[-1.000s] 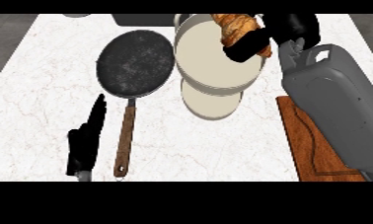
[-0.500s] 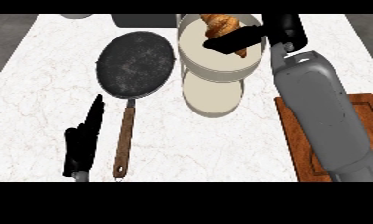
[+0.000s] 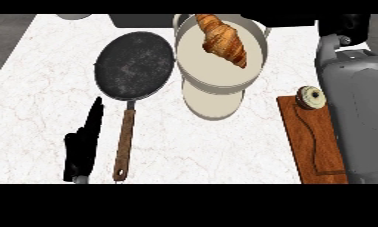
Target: Pick the croissant from the cutting board and place it in the tiered basket
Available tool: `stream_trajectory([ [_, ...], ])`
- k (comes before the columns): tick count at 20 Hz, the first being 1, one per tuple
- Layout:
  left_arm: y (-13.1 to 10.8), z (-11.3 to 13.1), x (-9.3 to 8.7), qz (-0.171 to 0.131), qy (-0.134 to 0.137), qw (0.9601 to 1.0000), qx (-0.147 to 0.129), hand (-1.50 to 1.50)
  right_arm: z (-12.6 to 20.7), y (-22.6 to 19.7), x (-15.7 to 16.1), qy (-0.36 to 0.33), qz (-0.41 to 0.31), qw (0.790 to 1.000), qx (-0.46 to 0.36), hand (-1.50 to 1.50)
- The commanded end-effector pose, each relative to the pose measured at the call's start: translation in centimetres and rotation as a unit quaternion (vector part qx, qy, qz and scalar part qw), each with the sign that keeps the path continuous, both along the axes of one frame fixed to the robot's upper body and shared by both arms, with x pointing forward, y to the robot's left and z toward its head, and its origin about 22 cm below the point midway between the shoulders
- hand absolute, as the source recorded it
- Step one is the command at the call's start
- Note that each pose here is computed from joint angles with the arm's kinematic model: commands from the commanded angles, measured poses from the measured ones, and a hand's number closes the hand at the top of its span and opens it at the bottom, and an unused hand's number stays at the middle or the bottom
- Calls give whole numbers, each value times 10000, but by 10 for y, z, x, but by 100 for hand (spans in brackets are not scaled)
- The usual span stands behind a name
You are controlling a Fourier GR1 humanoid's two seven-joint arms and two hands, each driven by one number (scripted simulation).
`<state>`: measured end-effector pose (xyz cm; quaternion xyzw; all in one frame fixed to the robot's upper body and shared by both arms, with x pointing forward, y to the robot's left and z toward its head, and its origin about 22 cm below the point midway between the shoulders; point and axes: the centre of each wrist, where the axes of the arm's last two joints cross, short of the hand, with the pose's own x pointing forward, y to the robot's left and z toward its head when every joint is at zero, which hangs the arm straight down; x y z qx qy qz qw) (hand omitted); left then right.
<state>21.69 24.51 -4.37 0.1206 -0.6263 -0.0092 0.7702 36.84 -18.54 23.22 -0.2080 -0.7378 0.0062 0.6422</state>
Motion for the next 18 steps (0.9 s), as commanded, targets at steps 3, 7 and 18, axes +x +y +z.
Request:
stream_trajectory([
  [3,-9,-14,-16,54,300,9995,-105,0,12,-75,-27,-141,-1165,9925,357,-150],
  [7,3,-5,-17,177,329,9992,-134,0,28,-154,-65,-183,-1450,9881,469,-150],
  [18,2,-13,-19,157,271,9995,-78,0,11,-327,-166,6,-1017,9927,654,-150],
])
